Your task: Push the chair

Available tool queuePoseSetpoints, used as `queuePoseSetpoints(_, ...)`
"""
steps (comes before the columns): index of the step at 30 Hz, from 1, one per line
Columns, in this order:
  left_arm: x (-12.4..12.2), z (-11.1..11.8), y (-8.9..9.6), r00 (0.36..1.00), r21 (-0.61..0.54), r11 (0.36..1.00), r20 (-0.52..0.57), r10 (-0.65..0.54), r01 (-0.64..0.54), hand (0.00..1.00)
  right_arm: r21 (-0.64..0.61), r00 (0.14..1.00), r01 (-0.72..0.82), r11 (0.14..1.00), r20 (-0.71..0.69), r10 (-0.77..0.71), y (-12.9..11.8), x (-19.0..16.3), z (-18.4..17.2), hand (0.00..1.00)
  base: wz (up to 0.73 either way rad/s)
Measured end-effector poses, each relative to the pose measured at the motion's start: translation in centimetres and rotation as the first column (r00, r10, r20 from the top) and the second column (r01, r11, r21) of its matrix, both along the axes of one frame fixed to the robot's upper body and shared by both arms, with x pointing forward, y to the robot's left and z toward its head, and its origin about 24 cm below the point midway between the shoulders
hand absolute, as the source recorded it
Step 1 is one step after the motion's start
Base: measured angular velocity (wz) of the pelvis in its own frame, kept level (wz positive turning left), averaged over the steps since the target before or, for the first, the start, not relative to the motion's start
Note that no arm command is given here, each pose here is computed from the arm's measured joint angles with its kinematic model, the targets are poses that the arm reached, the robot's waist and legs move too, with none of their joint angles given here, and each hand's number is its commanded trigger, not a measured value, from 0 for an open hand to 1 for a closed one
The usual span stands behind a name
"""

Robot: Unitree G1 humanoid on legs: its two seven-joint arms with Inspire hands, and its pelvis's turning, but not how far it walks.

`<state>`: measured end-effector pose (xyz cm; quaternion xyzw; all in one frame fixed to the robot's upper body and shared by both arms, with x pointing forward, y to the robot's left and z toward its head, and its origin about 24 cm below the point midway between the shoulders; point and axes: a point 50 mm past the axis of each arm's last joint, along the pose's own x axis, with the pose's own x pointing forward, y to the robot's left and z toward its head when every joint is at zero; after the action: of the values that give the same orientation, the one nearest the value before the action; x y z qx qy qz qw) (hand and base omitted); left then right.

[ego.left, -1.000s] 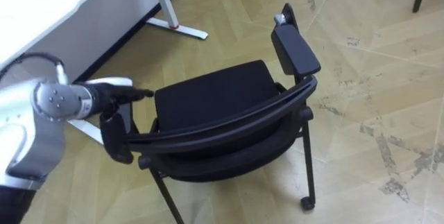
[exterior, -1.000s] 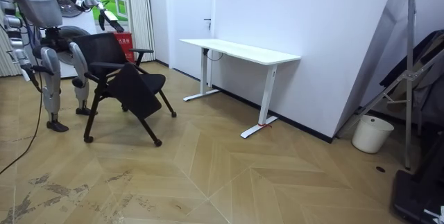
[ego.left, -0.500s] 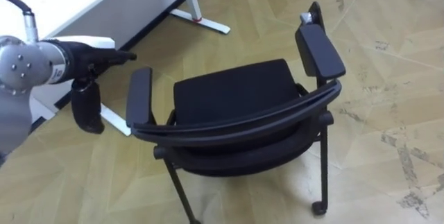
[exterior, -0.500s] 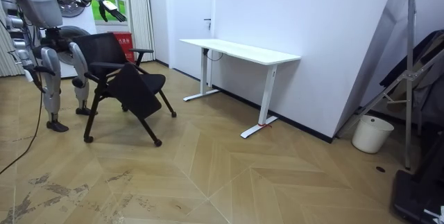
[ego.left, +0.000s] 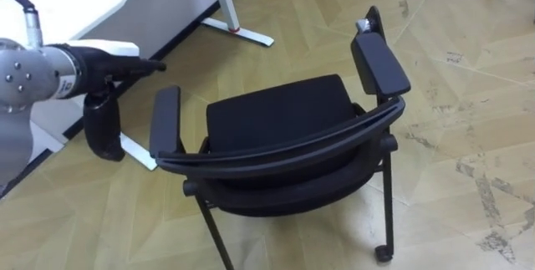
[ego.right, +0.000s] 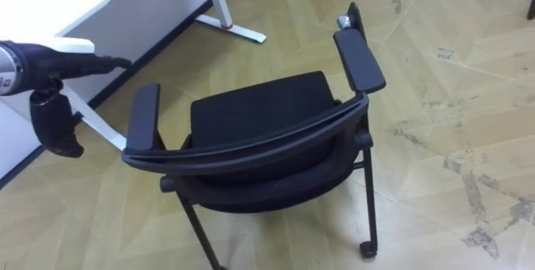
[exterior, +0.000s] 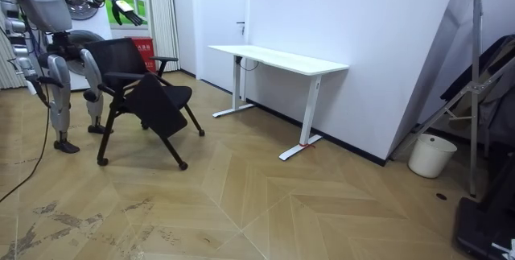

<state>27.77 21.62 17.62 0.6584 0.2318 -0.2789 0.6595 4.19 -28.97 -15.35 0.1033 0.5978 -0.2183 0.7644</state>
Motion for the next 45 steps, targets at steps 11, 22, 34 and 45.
queuePoseSetpoints(11, -0.3, -2.8, -2.4, 0.985, -0.045, 0.994, -0.135, -0.107, 0.102, 0.0, -0.002, 1.0, -0.017, 1.0, 0.001, 0.017, 0.3, 0.4, -0.1, 0.0, 0.0)
queuePoseSetpoints(22, 0.2, -5.1, -2.9, 0.969, -0.123, 0.989, -0.224, -0.103, 0.076, 0.0, -0.021, 1.0, -0.014, 1.0, -0.016, 0.013, 0.5, 0.3, -0.2, 0.0, 0.0)
queuePoseSetpoints(34, 0.4, -5.5, -3.5, 0.982, -0.165, 0.983, -0.158, -0.107, 0.081, 0.0, -0.014, 0.999, 0.034, 0.999, 0.009, -0.034, 0.5, 0.7, -0.1, 0.0, -0.02)
queuePoseSetpoints(45, 1.6, -11.9, -2.4, 0.954, -0.272, 0.952, -0.296, 0.058, -0.142, 0.0, -0.041, 1.0, 0.015, 0.999, -0.007, -0.015, 1.1, 1.1, -0.3, 0.0, -0.02)
